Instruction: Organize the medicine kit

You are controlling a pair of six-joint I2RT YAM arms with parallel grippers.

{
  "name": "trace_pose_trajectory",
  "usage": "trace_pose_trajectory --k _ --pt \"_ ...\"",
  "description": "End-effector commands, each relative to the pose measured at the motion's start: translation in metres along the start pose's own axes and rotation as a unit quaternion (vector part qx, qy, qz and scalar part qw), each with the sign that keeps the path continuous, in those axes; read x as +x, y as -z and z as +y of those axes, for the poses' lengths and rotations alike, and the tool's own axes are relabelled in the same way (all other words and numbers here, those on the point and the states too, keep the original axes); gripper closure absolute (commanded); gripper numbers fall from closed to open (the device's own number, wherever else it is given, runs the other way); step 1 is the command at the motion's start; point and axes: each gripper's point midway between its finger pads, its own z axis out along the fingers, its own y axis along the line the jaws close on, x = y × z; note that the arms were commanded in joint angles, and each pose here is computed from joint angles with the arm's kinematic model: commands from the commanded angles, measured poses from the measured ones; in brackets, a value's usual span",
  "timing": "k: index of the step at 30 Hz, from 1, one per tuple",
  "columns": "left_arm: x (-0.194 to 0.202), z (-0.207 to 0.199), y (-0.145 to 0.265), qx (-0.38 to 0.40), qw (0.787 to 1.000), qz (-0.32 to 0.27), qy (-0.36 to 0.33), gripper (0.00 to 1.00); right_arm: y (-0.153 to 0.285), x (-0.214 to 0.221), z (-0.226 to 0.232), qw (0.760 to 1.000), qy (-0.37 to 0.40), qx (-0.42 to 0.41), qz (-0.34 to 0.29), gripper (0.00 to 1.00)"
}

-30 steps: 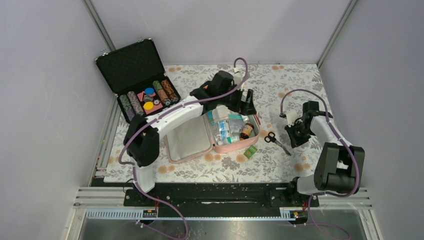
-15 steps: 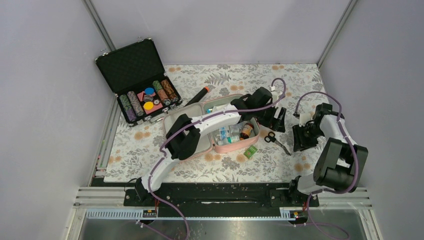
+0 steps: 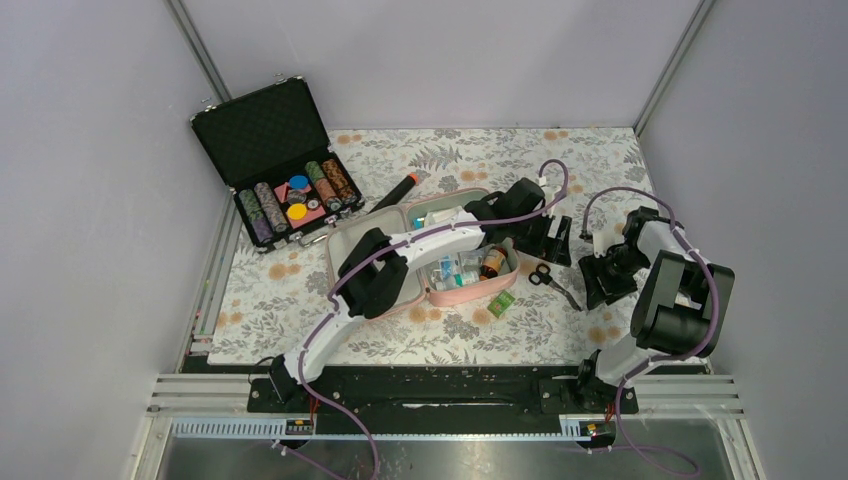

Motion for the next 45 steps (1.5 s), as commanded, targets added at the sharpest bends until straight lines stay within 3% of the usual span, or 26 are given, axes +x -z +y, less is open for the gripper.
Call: trace_pose_trajectory --k 1,16,24,30,34,37,42,45 --pt "-0.002 0.009 -0.011 -0.001 1.0 -0.001 0.009 0.16 0.004 -0.004 -0.002 0.999 0.044 -0.015 0.008 0.39" --pt "0.012 0.031 -0.025 -0.029 0.999 0.011 0.033 0.16 -0.004 -0.013 -0.001 0.996 0.077 -0.042 0.003 0.31" --pt "0.019 0.047 -0.02 -0.049 0.997 0.019 0.062 0.16 -0.013 -0.012 0.001 0.992 0.117 0.026 0.033 0.3" --pt "0.02 0.055 -0.014 -0.027 0.989 0.023 0.141 0.18 -0.016 -0.012 0.002 0.991 0.119 0.053 0.041 0.42" --pt "0.027 0.06 -0.008 0.013 0.973 0.036 0.227 0.2 -0.015 -0.011 0.012 0.991 0.123 0.033 0.027 0.57" --pt "0.026 0.064 0.001 0.018 0.967 0.034 0.254 0.24 -0.009 -0.013 0.022 0.992 0.124 0.022 0.005 0.58" --pt "0.03 0.074 0.018 -0.018 0.97 0.033 0.241 0.27 0.006 -0.019 0.044 0.991 0.129 -0.007 -0.044 0.57" --pt "0.031 0.077 0.022 -0.027 0.971 0.034 0.236 0.27 0.003 -0.018 0.046 0.991 0.13 -0.016 -0.038 0.56"
